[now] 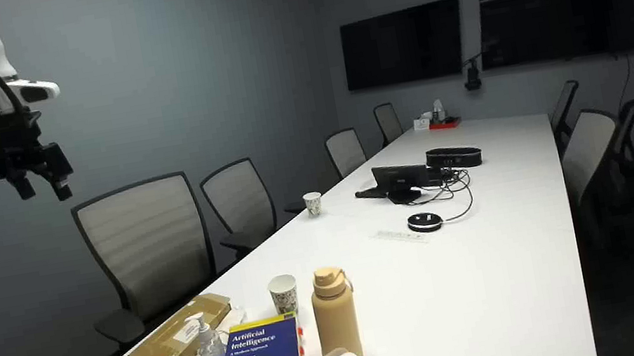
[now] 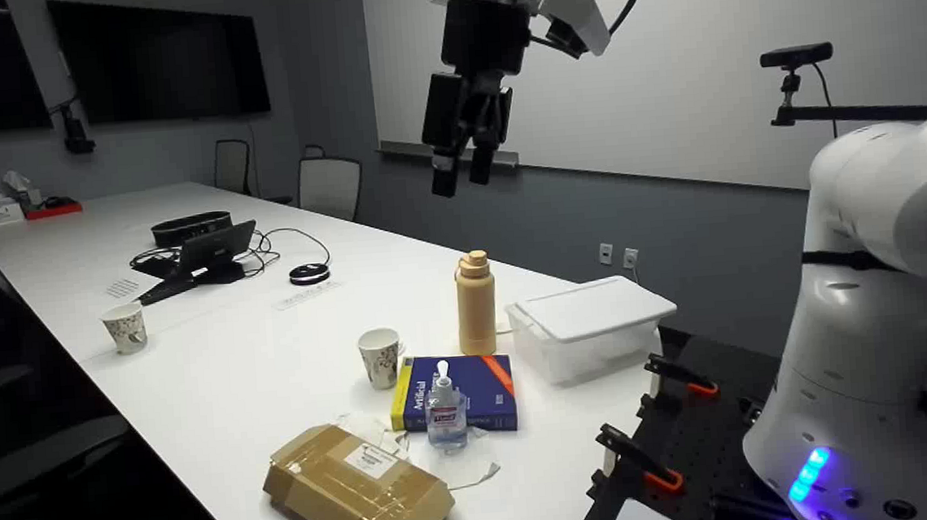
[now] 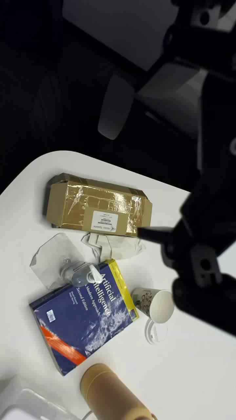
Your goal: Move the cup on the left forwards.
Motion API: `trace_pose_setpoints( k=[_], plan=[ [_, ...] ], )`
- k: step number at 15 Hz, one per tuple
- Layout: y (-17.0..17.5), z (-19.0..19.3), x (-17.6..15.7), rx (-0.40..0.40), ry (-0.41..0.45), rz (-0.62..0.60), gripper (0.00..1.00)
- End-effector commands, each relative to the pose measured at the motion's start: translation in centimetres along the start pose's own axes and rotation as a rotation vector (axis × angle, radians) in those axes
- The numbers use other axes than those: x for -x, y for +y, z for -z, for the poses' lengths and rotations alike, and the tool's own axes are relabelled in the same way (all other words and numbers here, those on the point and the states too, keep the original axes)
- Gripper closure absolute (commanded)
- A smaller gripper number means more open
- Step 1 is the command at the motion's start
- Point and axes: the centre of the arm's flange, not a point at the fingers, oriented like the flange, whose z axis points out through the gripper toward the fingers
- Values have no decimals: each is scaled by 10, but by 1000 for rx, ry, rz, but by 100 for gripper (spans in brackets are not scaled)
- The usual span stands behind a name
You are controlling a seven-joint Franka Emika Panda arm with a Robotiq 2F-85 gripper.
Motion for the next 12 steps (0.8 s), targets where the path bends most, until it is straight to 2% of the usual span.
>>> trace_pose_setpoints(
  k=[1,7,12],
  plan=[
    [0,0,0,0,0,0,0],
    [0,0,0,0,0,0,0],
    [36,-18,-48,33,-34,-17,0]
  ],
)
